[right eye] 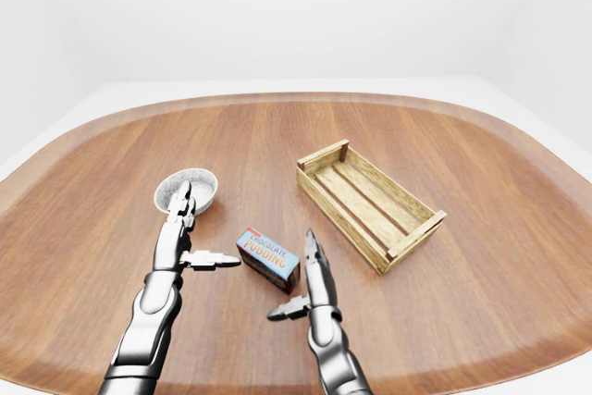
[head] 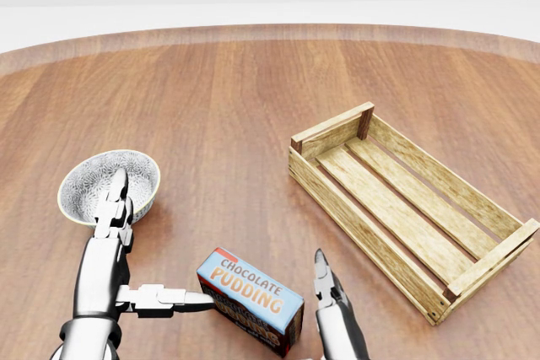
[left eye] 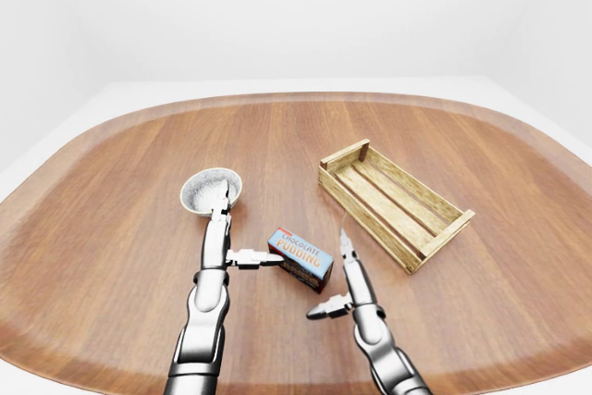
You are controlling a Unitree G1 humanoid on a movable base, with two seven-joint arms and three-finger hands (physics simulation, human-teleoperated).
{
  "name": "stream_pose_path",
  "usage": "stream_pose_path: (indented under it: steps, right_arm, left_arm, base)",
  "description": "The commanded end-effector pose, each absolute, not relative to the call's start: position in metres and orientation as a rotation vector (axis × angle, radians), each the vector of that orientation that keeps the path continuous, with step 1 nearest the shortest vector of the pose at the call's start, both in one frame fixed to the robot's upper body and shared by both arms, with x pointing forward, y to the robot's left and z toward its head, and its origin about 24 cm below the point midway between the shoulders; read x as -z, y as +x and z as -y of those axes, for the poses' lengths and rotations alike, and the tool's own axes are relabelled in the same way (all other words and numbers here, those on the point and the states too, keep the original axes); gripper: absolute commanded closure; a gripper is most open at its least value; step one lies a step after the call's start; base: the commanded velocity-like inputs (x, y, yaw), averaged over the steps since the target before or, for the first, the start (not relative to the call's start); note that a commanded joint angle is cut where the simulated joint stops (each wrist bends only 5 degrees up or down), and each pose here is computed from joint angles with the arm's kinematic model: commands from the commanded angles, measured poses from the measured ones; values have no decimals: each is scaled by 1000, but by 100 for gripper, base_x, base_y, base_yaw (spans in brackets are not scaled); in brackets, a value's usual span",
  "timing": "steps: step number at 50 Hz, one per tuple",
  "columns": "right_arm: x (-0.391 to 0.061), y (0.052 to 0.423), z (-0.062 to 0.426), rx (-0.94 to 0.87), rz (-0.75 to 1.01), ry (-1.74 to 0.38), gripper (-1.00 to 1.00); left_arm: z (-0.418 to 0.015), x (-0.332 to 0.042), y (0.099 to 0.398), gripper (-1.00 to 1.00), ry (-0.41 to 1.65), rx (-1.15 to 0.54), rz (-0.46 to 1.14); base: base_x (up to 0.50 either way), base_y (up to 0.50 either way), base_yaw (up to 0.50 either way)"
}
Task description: Pick up the chocolate pudding and put it in the tray.
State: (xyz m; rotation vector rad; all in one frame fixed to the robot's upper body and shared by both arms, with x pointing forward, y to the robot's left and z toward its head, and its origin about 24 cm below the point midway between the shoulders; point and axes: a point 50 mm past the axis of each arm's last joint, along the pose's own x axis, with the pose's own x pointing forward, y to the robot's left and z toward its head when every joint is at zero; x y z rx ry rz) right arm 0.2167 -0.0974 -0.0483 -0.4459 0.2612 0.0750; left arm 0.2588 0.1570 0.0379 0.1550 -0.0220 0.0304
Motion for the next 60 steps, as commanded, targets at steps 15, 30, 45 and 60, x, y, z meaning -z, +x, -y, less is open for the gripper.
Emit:
stream_pose_path:
  steps: [15, 30, 45, 60]
  right_arm:
    - [62, 217, 98, -71, -317, -492, 100]
    - [52, 218, 97, -70, -275, -465, 100]
    - [-1, 223, 96, -80, -71, -317, 100]
    - [-24, 225, 98, -74, 23, -282, 100]
  left_arm:
    - [-158, -38, 259, -100, 94, -13, 7]
    - [-158, -37, 259, -100, 91, -14, 6]
    - [-157, -38, 259, -100, 93, -11, 8]
    - [-157, -37, 259, -100, 94, -10, 8]
  base:
    - [0, 0, 0]
    - [0, 0, 0]
    - [0, 0, 0]
    - [0, 0, 0]
